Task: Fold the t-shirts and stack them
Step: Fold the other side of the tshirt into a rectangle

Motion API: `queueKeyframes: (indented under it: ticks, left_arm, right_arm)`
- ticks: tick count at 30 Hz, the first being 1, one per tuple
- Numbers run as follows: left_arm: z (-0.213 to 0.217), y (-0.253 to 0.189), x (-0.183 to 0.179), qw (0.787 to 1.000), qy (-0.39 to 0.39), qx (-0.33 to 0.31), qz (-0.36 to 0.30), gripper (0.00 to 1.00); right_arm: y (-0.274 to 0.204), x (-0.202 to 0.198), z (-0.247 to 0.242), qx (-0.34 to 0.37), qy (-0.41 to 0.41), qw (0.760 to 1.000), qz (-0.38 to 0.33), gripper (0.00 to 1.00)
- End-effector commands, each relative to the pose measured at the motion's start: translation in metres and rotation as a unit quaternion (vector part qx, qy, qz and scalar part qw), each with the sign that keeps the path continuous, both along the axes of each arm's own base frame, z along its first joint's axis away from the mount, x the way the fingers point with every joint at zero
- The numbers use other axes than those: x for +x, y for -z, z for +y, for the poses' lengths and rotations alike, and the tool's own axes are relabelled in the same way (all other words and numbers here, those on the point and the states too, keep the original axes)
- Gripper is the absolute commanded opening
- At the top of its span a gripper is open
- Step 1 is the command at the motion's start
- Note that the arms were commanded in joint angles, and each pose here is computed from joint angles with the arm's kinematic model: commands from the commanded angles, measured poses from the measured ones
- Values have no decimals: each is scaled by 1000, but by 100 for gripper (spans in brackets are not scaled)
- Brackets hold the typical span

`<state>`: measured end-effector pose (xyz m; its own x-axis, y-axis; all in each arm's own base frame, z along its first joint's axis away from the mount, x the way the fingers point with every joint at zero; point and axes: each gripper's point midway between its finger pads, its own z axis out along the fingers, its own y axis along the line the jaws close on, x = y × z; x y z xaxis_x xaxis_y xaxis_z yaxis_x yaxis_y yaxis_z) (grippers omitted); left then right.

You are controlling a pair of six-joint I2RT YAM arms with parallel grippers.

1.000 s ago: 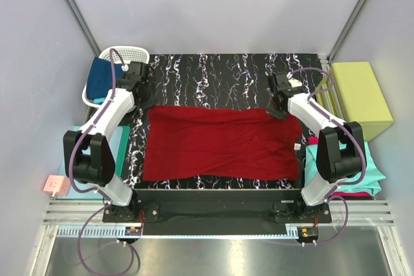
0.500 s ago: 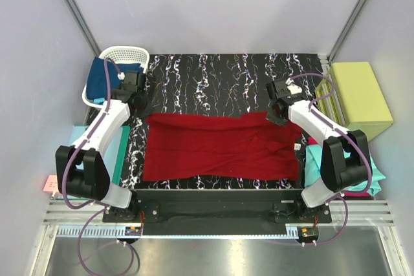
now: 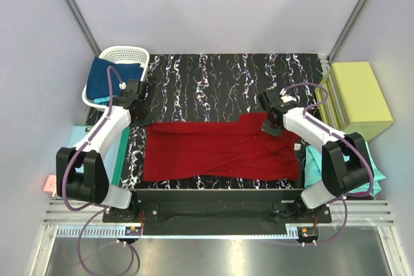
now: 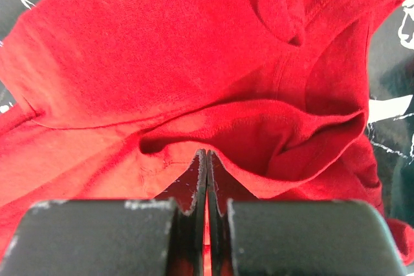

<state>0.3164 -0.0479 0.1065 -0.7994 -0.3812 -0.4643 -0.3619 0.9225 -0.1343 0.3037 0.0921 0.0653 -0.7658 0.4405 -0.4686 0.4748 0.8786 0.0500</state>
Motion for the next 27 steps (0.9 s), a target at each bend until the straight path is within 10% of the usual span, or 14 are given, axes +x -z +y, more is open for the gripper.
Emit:
queueKeyframes:
  ticks: [1, 19, 27]
  left_arm:
    - [2, -6, 2, 1000, -6, 3, -25, 0]
    - [8, 37, -8, 998, -12, 26, 48, 1]
    - [5, 61, -21, 994, -18, 22, 109, 46]
  right_arm:
    - [-5, -6, -2, -2, 20, 1000, -14, 0]
    - [-9, 11, 3, -12, 8, 1000, -15, 0]
    - [-8, 1, 1, -10, 7, 1000, -11, 0]
